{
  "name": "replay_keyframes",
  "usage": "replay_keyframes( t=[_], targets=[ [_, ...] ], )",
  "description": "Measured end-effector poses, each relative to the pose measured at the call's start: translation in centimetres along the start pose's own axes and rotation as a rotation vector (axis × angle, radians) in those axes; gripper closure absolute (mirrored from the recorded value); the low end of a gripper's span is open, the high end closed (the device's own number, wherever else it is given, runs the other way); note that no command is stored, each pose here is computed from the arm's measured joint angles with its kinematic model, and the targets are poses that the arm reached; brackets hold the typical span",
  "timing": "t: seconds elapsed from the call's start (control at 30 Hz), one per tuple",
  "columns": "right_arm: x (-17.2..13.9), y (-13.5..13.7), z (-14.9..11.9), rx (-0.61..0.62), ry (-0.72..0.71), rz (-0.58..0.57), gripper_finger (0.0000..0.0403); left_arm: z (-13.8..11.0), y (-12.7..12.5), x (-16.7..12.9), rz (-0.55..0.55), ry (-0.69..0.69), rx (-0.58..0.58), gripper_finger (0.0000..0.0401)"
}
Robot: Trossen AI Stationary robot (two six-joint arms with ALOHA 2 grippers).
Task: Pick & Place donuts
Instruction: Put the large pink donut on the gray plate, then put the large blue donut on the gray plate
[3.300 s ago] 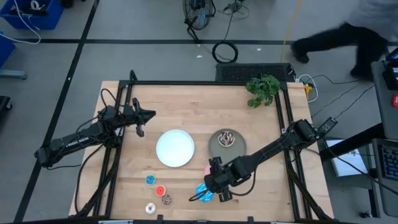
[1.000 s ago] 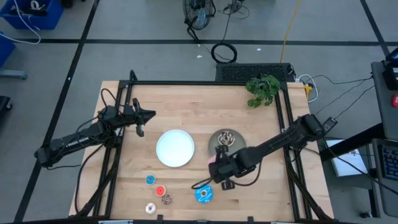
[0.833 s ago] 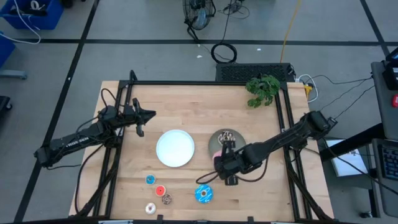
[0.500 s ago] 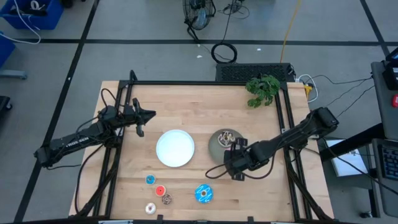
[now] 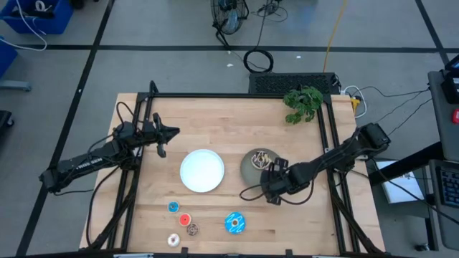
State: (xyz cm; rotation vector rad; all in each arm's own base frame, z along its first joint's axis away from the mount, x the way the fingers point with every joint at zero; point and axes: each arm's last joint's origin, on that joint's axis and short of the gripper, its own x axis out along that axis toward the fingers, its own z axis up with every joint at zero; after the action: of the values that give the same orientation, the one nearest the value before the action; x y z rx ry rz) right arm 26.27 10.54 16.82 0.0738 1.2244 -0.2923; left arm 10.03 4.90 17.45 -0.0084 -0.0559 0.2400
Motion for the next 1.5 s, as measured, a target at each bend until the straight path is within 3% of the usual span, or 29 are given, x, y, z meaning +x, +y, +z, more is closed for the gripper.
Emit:
replay_keyframes(
  t=[0.13,0.37,0.77,0.97,1.27,1.5],
  targets=[
    [0.9,-0.7,-0.6,0.036,0.028,-0.002,0.0383,0.0,0.0,0.0,0.0,0.0,0.0,0.0364],
    [1.4,-0.4,-0.4,0.047,0.019,0.097,0.037,0.0,0.0,0.0,0.0,0.0,0.002,0.0364],
    [1.3,-0.3,-0.4,0.061,0.051,0.162,0.0258,0.0,0.0,0.0,0.0,0.0,0.001,0.0364],
    [0.6,-0.3,0.0,0.055,0.043,0.165,0.0226,0.0,0.0,0.0,0.0,0.001,0.001,0.0364],
    [-1.4,-0.9,0.4,0.06,-0.021,0.199,0.0218,0.0,0.0,0.0,0.0,0.001,0.0,0.0364],
    [-4.3,-1.2,1.7,0.098,-0.224,0.307,0.0218,0.0,0.0,0.0,0.0,0.002,0.0,0.0364]
  ],
)
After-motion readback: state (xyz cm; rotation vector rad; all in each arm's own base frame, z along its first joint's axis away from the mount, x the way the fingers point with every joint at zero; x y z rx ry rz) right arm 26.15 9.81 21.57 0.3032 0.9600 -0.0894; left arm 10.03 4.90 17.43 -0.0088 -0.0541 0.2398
